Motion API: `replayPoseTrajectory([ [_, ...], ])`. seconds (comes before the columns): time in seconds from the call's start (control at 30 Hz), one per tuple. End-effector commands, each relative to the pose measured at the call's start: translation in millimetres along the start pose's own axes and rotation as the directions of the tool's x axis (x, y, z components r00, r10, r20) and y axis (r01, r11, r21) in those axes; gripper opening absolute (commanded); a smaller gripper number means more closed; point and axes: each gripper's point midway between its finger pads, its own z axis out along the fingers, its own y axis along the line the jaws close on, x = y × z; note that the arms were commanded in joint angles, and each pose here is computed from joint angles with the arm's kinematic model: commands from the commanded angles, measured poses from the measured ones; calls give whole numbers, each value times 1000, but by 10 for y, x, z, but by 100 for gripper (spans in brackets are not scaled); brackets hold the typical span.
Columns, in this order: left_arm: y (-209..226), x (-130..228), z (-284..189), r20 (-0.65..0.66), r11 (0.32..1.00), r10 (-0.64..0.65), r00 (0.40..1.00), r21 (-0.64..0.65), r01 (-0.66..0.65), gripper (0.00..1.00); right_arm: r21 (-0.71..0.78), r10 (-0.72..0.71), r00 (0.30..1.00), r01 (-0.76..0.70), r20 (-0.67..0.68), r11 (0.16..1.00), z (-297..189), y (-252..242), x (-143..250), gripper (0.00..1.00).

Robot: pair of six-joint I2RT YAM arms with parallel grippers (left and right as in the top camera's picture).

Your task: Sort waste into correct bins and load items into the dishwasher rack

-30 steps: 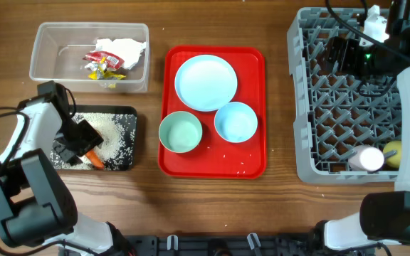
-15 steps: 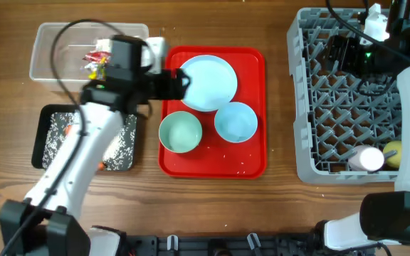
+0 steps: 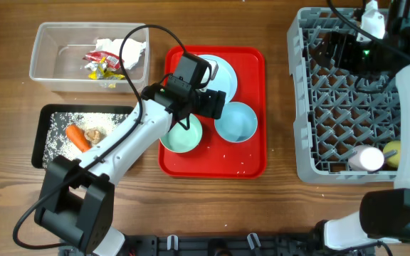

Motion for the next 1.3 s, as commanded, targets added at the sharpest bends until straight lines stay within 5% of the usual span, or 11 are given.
replayPoseTrajectory([
  [0.0, 17, -43, -11, 12, 1000, 19, 1000, -11, -19, 90, -76, -50, 996, 44, -77, 996, 309, 318, 127, 100],
  [0.23, 136, 90, -45, -43, 999, -9, 999, -50, 7, 79, -154, -180, 965, 151, -193, 976, 1001, 960, 393, 99],
  [0.4, 498, -50, -566, 37, 984, -146, 989, -95, 149, 76, -160, -219, 909, 171, -356, 972, 1523, 1162, 834, 92],
  [0.63, 1032, -255, -1619, 276, 947, -245, 929, -139, 291, 77, -39, -190, 841, 198, -506, 979, 1887, 829, 1286, 66],
  [0.77, 1290, -160, -1774, 291, 917, -300, 909, -175, 358, 79, 17, -175, 823, 218, -541, 976, 2066, 573, 1553, 67],
  [0.83, 1345, -118, -1783, 283, 909, -315, 906, -185, 374, 80, 22, -165, 817, 213, -553, 977, 2136, 503, 1678, 58],
  [0.87, 1345, -119, -1783, 284, 909, -314, 906, -185, 373, 81, 22, -165, 817, 213, -553, 977, 2138, 502, 1680, 46],
  [0.9, 1351, -118, -1785, 285, 908, -314, 906, -188, 374, 81, 25, -160, 824, 206, -544, 978, 2148, 510, 1659, 15],
  [0.93, 1358, -117, -1787, 286, 907, -314, 906, -192, 375, 84, 35, -142, 829, 191, -541, 981, 2153, 512, 1652, 5],
  [1.1, 1358, -115, -1784, 285, 907, -314, 906, -192, 375, 85, 58, -95, 851, 145, -517, 988, 2051, 512, 1566, 4],
  [1.27, 1364, -109, -1763, 279, 906, -316, 907, -193, 376, 87, 64, -171, 951, 194, -259, 979, 1177, 754, 1001, 4],
])
